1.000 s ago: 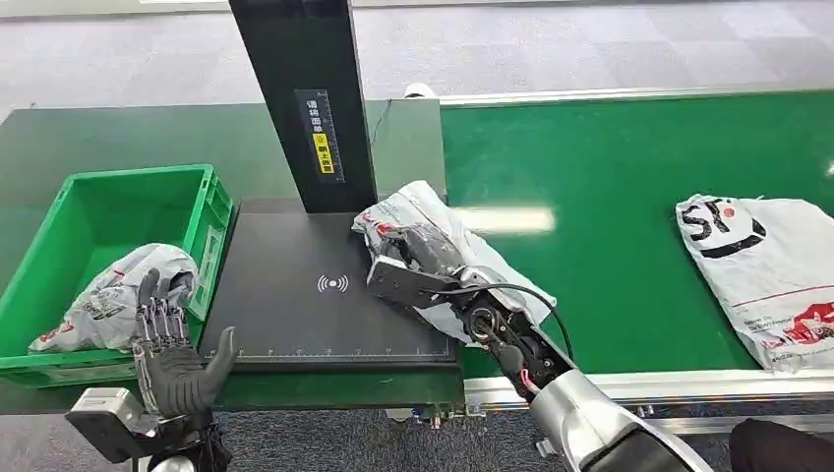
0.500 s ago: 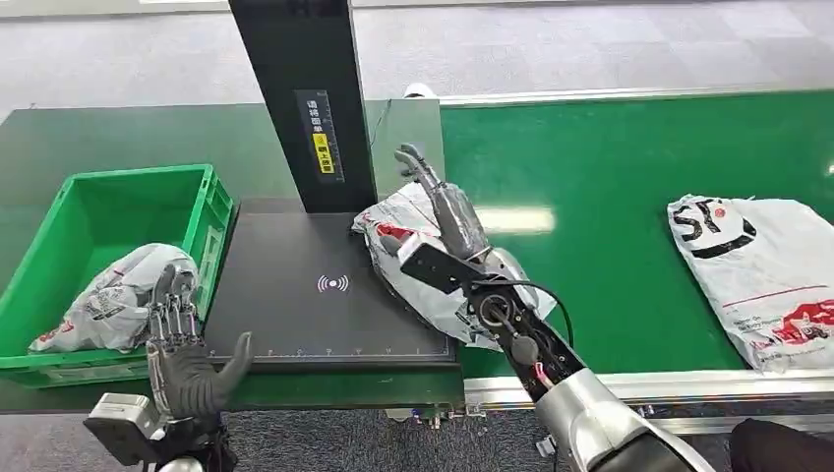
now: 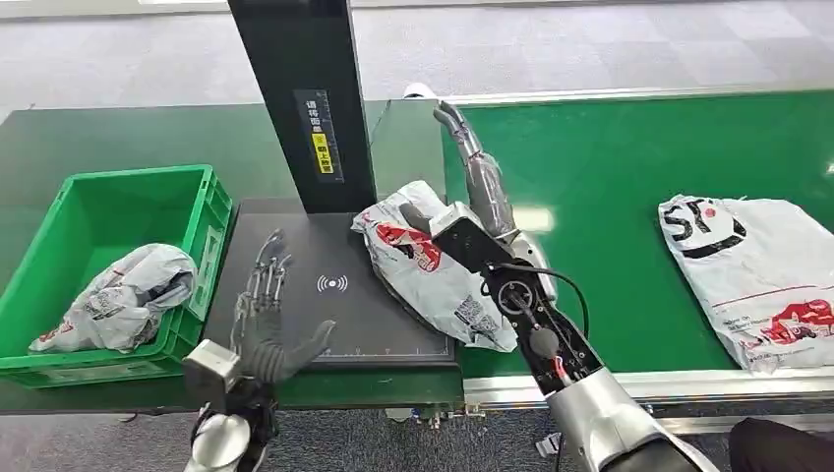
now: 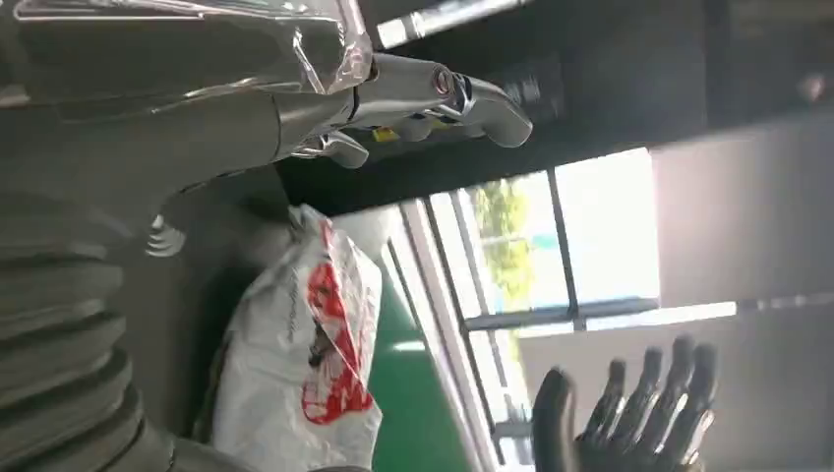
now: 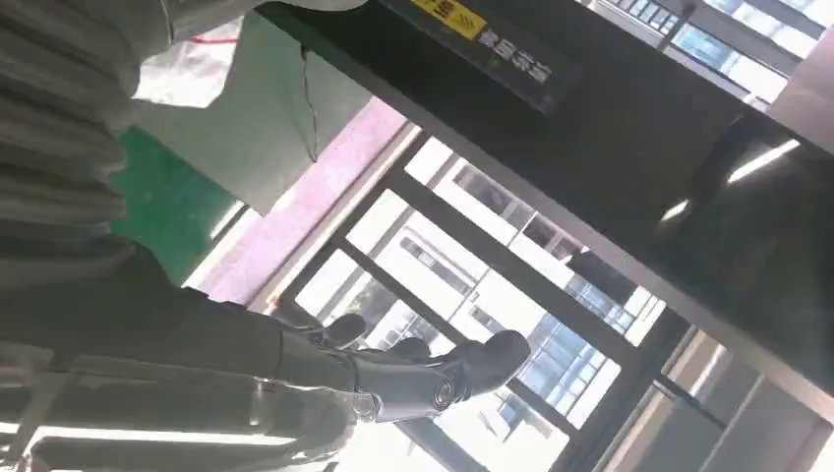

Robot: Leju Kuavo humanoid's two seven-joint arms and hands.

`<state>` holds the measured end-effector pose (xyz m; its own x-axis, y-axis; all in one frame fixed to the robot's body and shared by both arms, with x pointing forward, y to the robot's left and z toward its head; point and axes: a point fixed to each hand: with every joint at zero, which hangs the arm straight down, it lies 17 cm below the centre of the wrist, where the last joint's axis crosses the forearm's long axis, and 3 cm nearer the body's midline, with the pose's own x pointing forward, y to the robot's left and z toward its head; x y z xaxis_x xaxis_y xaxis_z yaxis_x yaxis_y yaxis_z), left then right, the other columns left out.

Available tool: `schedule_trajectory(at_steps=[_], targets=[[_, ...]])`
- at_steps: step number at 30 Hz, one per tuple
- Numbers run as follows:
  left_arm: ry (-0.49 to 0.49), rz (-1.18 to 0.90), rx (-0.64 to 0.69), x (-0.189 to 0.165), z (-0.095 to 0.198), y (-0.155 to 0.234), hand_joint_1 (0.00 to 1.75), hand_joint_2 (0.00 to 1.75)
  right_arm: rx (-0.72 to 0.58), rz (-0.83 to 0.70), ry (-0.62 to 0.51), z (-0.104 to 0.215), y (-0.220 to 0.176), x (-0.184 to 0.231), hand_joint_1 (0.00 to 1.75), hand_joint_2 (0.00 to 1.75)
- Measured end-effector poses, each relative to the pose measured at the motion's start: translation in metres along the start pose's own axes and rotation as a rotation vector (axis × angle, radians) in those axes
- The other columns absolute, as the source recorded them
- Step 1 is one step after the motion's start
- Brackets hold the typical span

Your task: Moved the parcel from conveyor to table for the left to box.

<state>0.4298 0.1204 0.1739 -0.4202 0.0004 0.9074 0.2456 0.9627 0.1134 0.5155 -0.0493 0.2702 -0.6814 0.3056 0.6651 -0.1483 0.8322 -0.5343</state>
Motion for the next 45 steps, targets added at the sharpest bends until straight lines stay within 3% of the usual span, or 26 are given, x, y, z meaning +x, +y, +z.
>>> schedule_trajectory(at_steps=[5,14,20,23,31,38,45], targets=[[0.010,-0.056,-0.100,-0.002,-0.046,-0.026,0.00,1.75,-0.004,-0.008,-0.013,-0.005,-0.002,0.009,0.00,1.75],[0.113,-0.225,-0.240,-0.028,-0.091,-0.066,0.00,1.75,-0.008,-0.014,-0.023,-0.009,-0.001,0.016,0.00,1.75],[0.296,-0.430,-0.386,-0.069,-0.107,-0.086,0.00,1.75,0.010,-0.022,-0.041,-0.011,0.006,0.025,0.00,1.75],[0.373,-0.565,-0.446,-0.088,-0.106,-0.088,0.00,1.75,0.014,-0.024,-0.045,-0.013,0.008,0.028,0.00,1.75],[0.438,-0.814,-0.601,-0.121,-0.081,-0.095,0.00,1.75,0.027,-0.029,-0.042,-0.016,0.011,0.030,0.00,1.75],[0.455,-0.975,-0.748,-0.147,-0.045,-0.108,0.00,1.75,0.120,0.014,0.055,-0.025,0.030,0.015,0.00,1.75],[0.464,-1.006,-0.793,-0.159,-0.026,-0.113,0.00,1.75,0.142,0.018,0.087,-0.027,0.037,0.007,0.00,1.75]])
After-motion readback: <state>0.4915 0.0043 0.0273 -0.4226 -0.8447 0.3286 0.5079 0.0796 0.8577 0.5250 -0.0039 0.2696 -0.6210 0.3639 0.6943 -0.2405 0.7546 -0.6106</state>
